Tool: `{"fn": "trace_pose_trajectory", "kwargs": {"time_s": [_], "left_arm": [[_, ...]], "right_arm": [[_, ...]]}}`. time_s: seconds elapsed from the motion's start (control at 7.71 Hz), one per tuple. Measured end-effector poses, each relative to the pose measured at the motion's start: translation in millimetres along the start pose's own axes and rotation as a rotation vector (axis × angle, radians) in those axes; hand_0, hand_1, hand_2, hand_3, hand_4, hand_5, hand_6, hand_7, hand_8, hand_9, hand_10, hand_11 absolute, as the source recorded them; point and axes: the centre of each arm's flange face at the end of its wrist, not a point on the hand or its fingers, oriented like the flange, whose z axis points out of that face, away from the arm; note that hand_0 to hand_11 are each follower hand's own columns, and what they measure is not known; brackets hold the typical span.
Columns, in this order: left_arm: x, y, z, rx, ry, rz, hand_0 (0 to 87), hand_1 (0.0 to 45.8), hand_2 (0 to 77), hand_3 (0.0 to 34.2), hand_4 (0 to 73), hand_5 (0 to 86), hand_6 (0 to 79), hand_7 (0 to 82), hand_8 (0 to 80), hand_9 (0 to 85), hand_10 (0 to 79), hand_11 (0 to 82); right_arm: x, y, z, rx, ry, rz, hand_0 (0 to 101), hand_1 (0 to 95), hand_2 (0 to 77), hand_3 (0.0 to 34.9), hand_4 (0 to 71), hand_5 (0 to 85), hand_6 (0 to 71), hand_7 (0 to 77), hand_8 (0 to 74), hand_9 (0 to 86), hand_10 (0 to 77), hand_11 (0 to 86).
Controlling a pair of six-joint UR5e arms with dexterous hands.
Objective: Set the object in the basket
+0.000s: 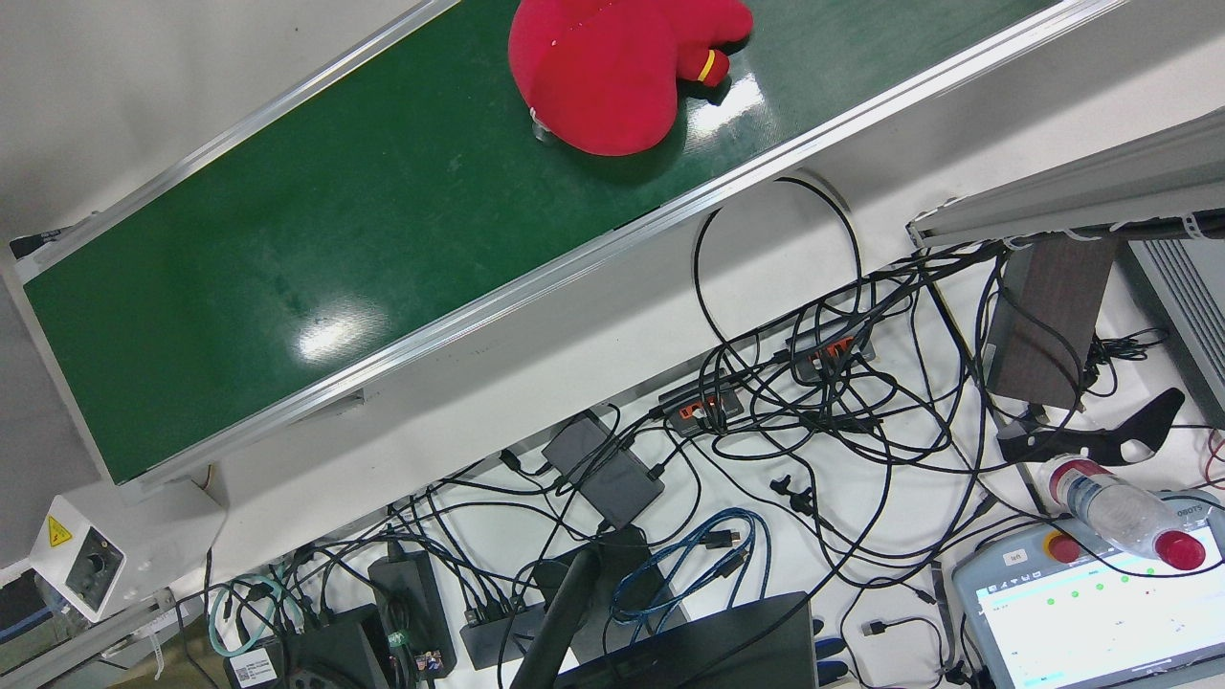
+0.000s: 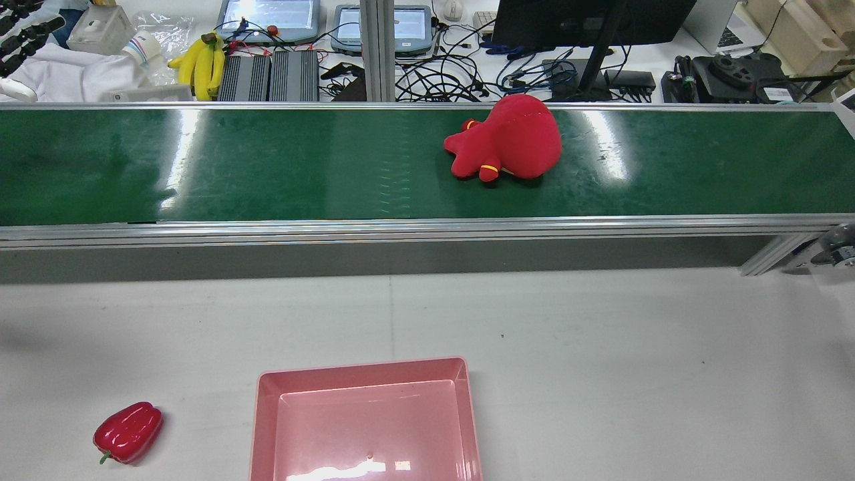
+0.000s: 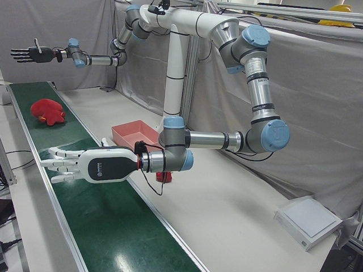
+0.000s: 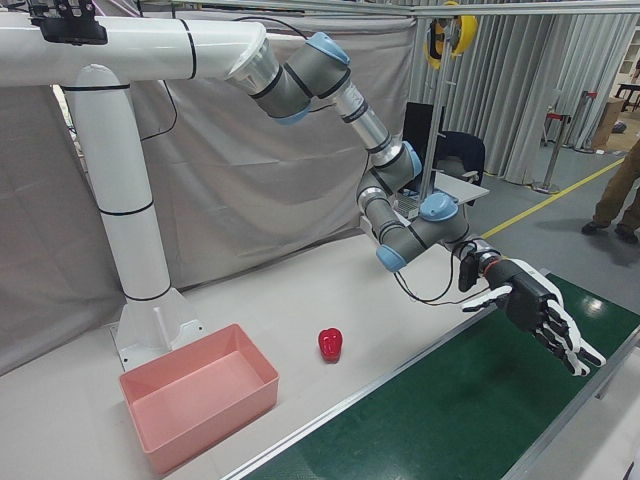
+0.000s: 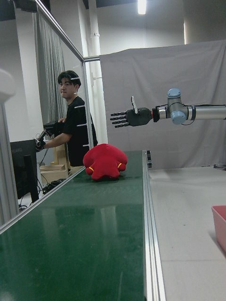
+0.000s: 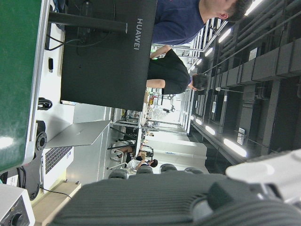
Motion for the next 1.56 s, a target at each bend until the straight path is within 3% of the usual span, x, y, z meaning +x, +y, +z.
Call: {"fn": "trace_pose_trajectory", "kwargs": {"time_s": [0.52, 0.65, 1.17, 1.56], "left_arm": [[4, 10, -1, -0.019, 0.007, 0.002, 74.9, 20.7, 0.5, 0.3, 9.3, 19.1, 2.7, 2.7, 7.6, 13.1, 0.0, 0.5], [10, 18, -13, -0.034, 0.015, 0.000, 76.2, 20.7, 0.5, 0.3, 9.8, 19.1, 2.7, 2.7, 7.6, 13.1, 0.0, 0.5], [37, 16, -111, -0.012, 0.048, 0.006, 74.2, 20.7, 0.5, 0.2, 9.8, 19.1, 2.7, 2.7, 7.6, 13.1, 0.0, 0.5], [43, 19, -123, -0.012, 0.056, 0.009, 75.0, 20.7, 0.5, 0.2, 10.4, 19.6, 2.7, 3.3, 7.6, 13.1, 0.0, 0.5]], "right_arm": [[5, -7, 1.0, 0.014, 0.011, -0.002, 0, 0.0, 0.5, 0.0, 0.0, 0.0, 0.0, 0.5, 0.0, 0.0, 0.0, 0.0], [6, -7, 1.1, 0.014, 0.011, -0.002, 0, 0.0, 0.5, 0.0, 0.0, 0.0, 0.0, 0.5, 0.0, 0.0, 0.0, 0.0], [6, -7, 1.3, 0.014, 0.012, -0.002, 0, 0.0, 1.1, 0.0, 0.0, 0.0, 0.0, 0.5, 0.0, 0.0, 0.0, 0.0], [6, -7, 1.4, 0.014, 0.012, -0.002, 0, 0.0, 0.5, 0.0, 0.0, 0.0, 0.0, 0.5, 0.0, 0.0, 0.0, 0.0]]}}
